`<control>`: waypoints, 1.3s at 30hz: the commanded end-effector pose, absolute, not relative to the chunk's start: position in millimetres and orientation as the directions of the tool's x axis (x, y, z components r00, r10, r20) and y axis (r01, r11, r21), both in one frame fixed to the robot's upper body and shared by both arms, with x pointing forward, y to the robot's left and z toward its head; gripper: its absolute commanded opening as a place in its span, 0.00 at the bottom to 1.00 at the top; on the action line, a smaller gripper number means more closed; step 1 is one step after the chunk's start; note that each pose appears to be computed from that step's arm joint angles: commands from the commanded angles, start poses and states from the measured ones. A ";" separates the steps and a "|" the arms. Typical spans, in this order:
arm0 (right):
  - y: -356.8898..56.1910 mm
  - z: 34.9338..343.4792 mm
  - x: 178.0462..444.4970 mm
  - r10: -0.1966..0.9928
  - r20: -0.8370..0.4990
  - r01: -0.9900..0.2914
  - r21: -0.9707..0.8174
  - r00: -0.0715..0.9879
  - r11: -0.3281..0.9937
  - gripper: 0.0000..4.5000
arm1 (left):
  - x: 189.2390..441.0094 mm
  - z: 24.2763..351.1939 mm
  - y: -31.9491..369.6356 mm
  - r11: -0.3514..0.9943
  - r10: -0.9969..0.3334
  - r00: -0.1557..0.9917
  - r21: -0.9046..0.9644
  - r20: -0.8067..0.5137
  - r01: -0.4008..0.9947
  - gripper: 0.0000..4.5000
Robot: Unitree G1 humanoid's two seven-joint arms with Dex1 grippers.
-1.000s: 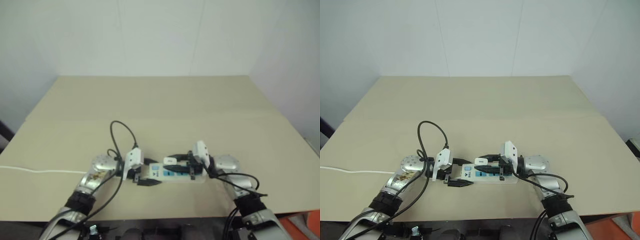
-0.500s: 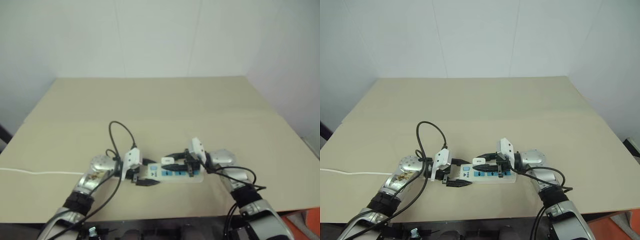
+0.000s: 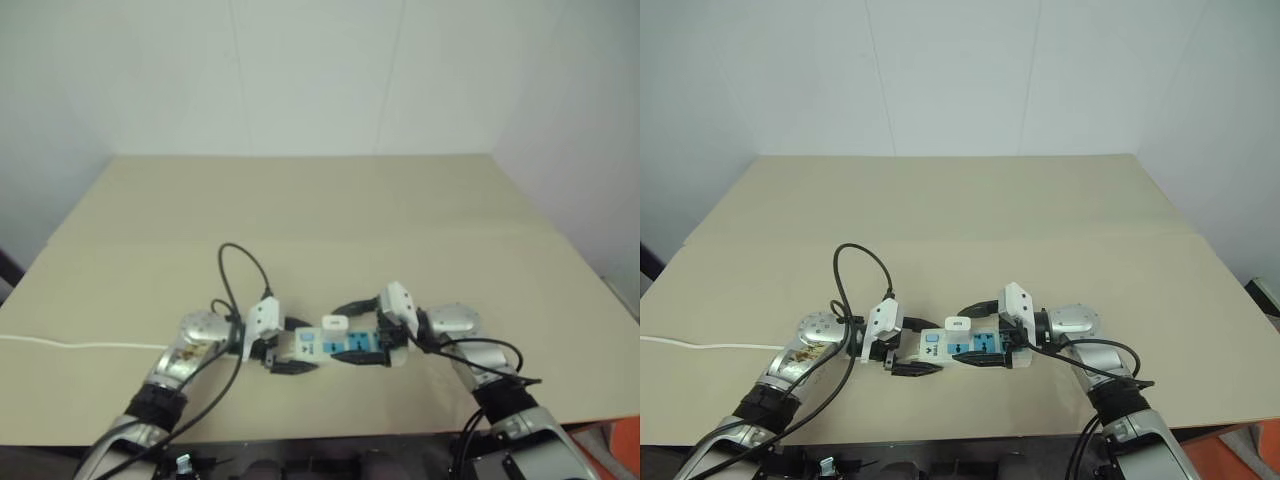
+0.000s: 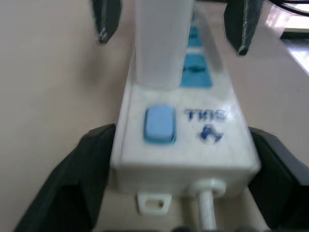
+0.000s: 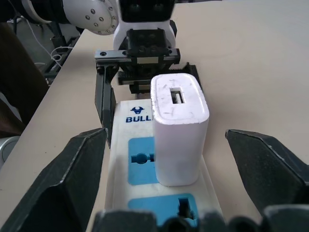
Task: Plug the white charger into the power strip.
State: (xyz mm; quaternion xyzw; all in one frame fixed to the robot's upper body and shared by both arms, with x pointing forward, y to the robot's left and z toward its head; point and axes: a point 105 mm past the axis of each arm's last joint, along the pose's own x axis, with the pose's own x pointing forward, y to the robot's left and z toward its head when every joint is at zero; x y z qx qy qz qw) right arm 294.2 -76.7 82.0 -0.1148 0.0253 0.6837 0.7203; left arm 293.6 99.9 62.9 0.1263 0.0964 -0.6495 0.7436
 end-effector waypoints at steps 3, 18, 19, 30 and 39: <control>-103.0 68.0 293.7 0.954 -0.271 -0.991 -0.072 0.131 0.116 1.00 | 291.0 96.4 110.5 0.144 -0.964 0.155 0.065 -0.218 0.987 0.99; -179.2 159.9 281.1 0.916 -0.160 -0.906 -0.284 0.368 0.315 1.00 | 271.8 147.8 176.9 0.277 -0.938 0.293 0.108 -0.185 0.955 0.99; -191.0 163.5 278.9 0.899 -0.169 -0.893 -0.289 0.403 0.346 1.00 | 271.3 152.3 185.5 0.297 -0.930 0.315 0.114 -0.190 0.948 0.99; -237.0 171.3 259.4 0.795 -0.291 -0.840 -0.295 0.533 0.455 1.00 | 265.6 158.8 210.7 0.388 -0.886 0.409 0.135 -0.219 0.912 0.99; -231.3 169.4 260.3 0.800 -0.288 -0.844 -0.292 0.526 0.450 1.00 | 267.4 160.6 206.1 0.377 -0.892 0.400 0.141 -0.211 0.915 0.99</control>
